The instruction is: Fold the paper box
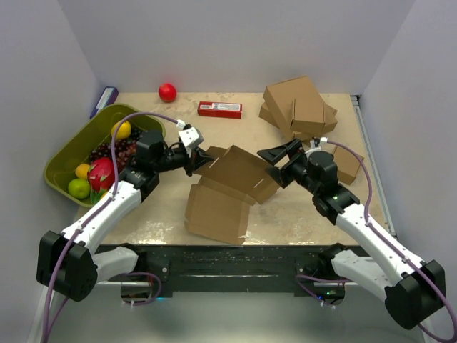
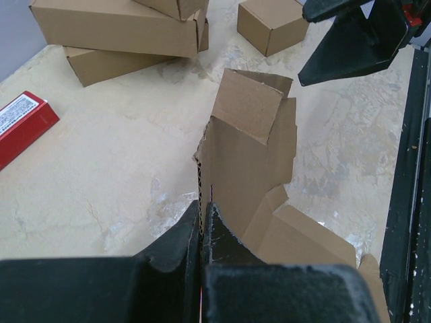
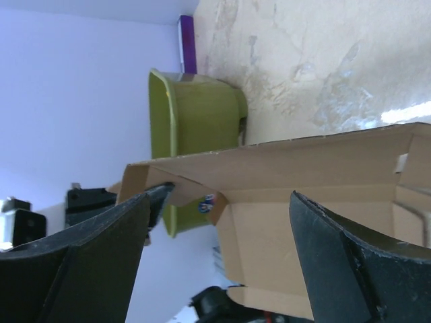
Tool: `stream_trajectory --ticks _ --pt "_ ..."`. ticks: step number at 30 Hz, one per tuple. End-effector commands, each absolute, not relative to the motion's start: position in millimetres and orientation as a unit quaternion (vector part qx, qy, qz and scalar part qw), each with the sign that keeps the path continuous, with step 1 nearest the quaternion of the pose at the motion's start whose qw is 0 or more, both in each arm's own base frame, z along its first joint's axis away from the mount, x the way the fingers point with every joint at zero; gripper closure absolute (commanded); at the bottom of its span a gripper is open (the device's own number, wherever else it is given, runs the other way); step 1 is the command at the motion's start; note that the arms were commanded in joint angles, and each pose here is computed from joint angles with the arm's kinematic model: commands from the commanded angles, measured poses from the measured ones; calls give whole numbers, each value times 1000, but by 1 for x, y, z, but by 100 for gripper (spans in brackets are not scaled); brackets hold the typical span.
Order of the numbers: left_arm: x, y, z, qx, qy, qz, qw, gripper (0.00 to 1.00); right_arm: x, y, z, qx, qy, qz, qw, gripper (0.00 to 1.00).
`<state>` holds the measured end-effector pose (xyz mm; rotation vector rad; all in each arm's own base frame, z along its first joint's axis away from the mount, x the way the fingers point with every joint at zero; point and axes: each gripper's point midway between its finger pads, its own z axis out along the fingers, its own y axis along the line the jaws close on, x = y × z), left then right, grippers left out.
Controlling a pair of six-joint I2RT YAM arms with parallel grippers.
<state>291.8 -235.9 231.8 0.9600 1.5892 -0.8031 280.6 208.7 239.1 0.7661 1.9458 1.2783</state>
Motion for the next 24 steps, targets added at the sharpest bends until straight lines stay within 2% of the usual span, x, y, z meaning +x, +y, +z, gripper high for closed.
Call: stream_trajectory --ticks 1,7,24 --pt "296 -239 242 412 643 -331 555 100 291 214 270 356 691 548 311 12" --pt "295 -240 240 413 642 -333 554 100 303 223 258 403 681 554 258 14" --pt "290 -241 236 430 630 -326 558 100 322 236 216 486 664 542 171 22"
